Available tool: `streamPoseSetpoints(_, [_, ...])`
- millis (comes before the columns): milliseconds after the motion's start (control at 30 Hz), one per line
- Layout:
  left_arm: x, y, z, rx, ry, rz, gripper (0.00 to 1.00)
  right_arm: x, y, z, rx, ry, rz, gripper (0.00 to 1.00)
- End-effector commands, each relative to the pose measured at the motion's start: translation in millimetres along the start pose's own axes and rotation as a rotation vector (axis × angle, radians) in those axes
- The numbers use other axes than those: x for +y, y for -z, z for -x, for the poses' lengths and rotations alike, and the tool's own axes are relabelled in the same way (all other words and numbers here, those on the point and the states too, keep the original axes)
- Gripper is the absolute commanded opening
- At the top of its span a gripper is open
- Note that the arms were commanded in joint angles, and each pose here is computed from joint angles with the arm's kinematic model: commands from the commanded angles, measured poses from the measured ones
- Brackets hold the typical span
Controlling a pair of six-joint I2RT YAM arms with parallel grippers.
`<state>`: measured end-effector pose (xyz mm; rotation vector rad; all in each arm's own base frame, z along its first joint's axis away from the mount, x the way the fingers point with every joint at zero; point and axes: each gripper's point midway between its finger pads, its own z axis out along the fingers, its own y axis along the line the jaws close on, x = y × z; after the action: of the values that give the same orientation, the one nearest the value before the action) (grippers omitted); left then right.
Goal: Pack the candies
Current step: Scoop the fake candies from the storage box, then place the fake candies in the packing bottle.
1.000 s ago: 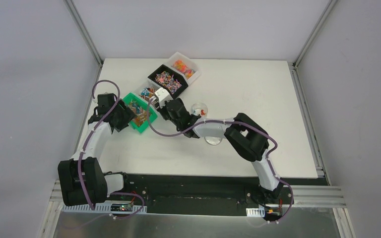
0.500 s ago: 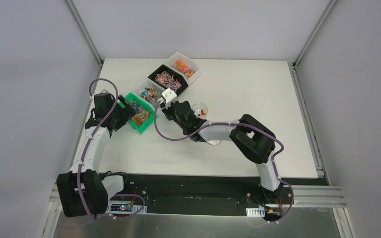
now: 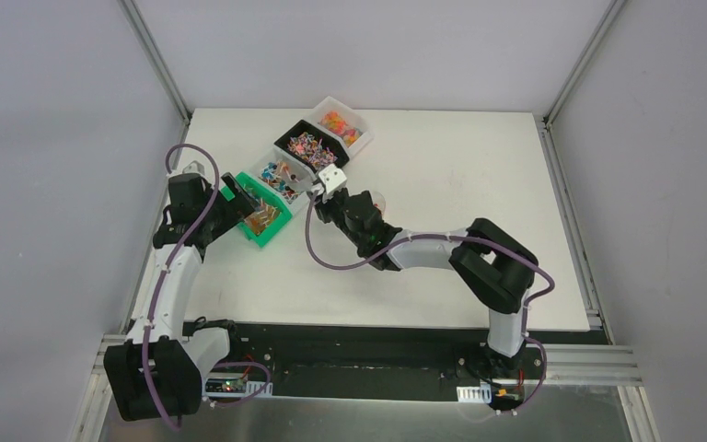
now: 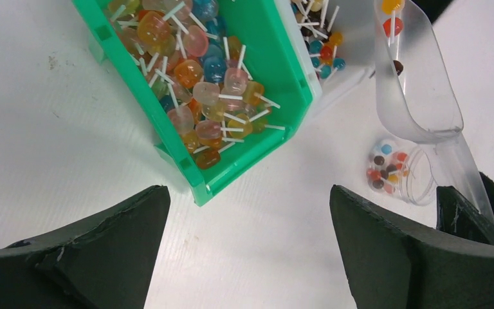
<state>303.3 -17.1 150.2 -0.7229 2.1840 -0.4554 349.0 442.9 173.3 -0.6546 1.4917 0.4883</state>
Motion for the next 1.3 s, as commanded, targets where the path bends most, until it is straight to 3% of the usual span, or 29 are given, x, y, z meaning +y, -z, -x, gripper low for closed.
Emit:
streamPoseSetpoints(0, [-24,19,11,-0.042,-0.102,-0.127,0.99,-11,18,72,-0.203,-0.03,-0.003,0.0])
streamPoseSetpoints(333, [-47,35,0,-0.054,-0.167,-0.297,0.99,-32,66,106,-0.297,0.017,-0.034,0.0])
streamPoseSetpoints(733, [-70,54,-14,-0.009,-0.228,-0.416,0.98,-75,141,121,-0.267,0.138,-0.109,0.0])
streamPoseSetpoints(1267, [-62,51,-20,-0.027,-0.251,-0.384,0.98,-101,197,70,0.136,0.319,-0.111,0.0])
